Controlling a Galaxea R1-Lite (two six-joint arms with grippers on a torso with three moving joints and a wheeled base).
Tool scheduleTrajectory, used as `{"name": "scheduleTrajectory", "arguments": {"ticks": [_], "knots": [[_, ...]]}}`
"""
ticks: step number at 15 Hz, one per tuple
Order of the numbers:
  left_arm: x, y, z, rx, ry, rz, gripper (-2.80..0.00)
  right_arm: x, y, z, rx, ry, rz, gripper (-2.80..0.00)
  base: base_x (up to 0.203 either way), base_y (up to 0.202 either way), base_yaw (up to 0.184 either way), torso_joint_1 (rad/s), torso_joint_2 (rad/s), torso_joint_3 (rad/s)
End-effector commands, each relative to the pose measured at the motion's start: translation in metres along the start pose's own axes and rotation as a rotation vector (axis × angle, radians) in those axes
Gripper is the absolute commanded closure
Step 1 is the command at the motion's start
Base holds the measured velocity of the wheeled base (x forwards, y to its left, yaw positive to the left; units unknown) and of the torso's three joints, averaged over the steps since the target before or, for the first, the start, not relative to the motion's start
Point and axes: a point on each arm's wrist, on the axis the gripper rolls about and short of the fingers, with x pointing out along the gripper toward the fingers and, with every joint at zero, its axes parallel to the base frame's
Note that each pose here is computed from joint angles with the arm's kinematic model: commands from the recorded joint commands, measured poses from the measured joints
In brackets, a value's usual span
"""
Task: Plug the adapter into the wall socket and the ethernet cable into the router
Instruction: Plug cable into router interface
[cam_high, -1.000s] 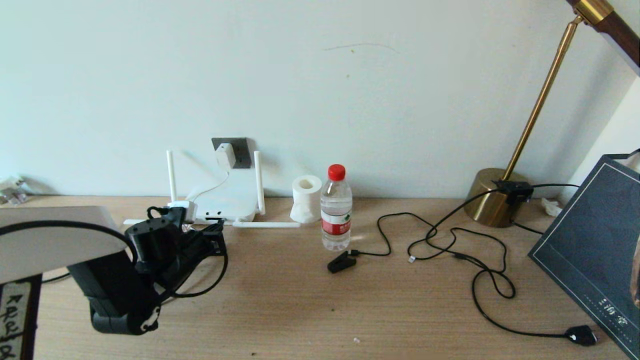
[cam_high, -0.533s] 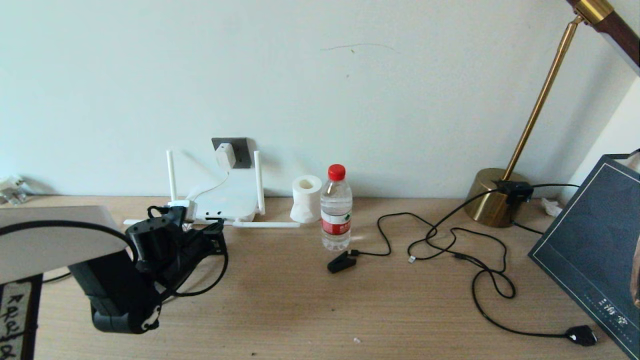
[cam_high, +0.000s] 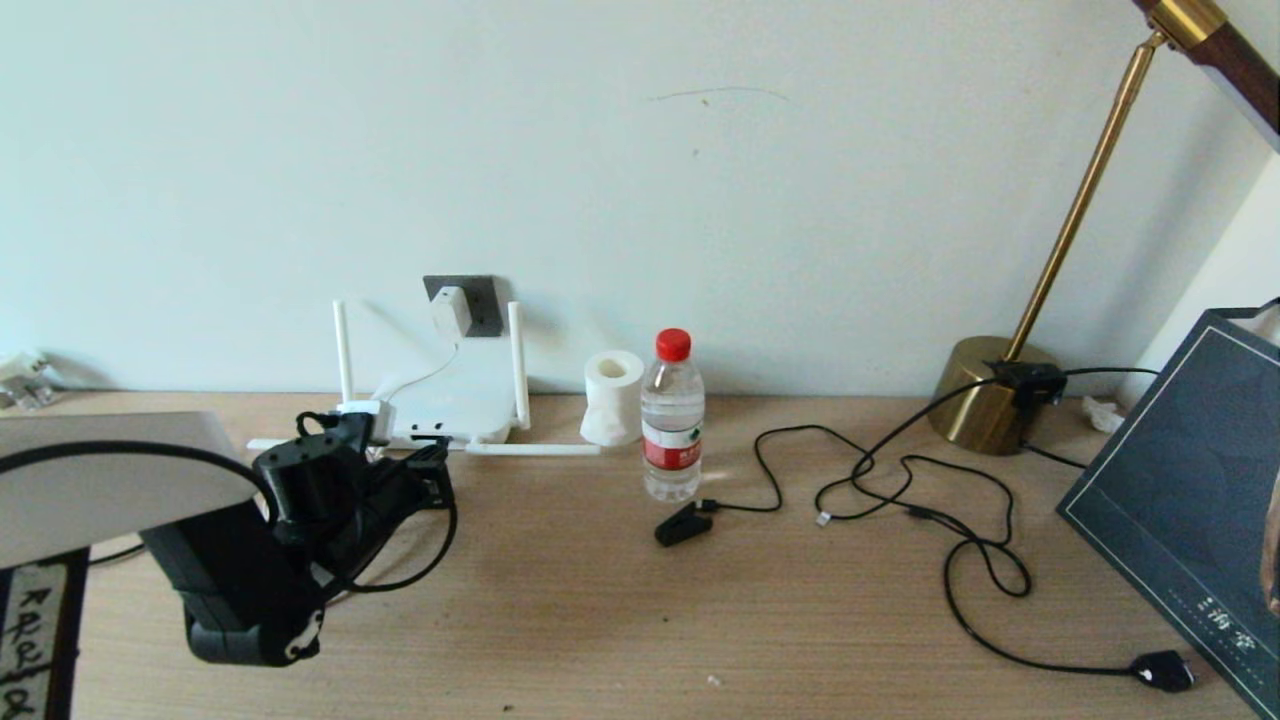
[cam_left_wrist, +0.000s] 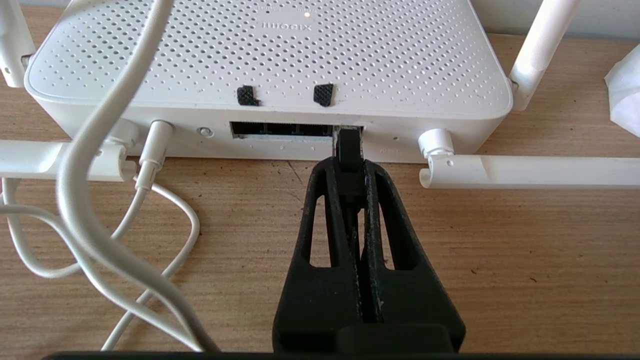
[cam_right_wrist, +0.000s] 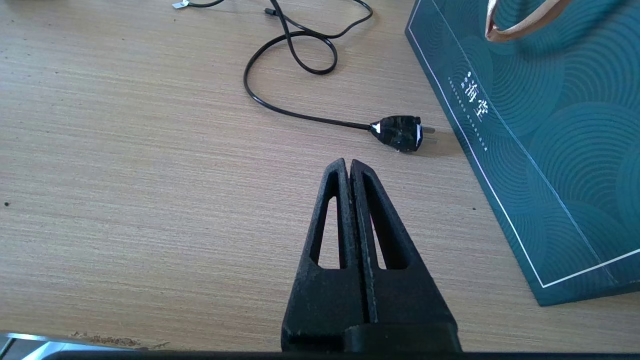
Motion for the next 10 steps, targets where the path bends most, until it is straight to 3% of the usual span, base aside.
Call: {"name": "scheduleTrajectory", "arguments": {"ticks": [1, 10], "knots": [[0.0019, 0.0001, -0.0002, 0.000, -0.007, 0.000, 0.00, 0.0001, 0.0000, -0.0001, -0.001, 0.003, 0.001, 0.00, 0.000, 0.000, 0.000, 0.000, 0.00, 0.000], [0.0036, 0.0001, 0.0022, 0.000, -0.017, 0.000, 0.00, 0.0001, 0.0000, -0.0001, -0.001, 0.003, 0.001, 0.00, 0.000, 0.000, 0.000, 0.000, 0.00, 0.000]]}}
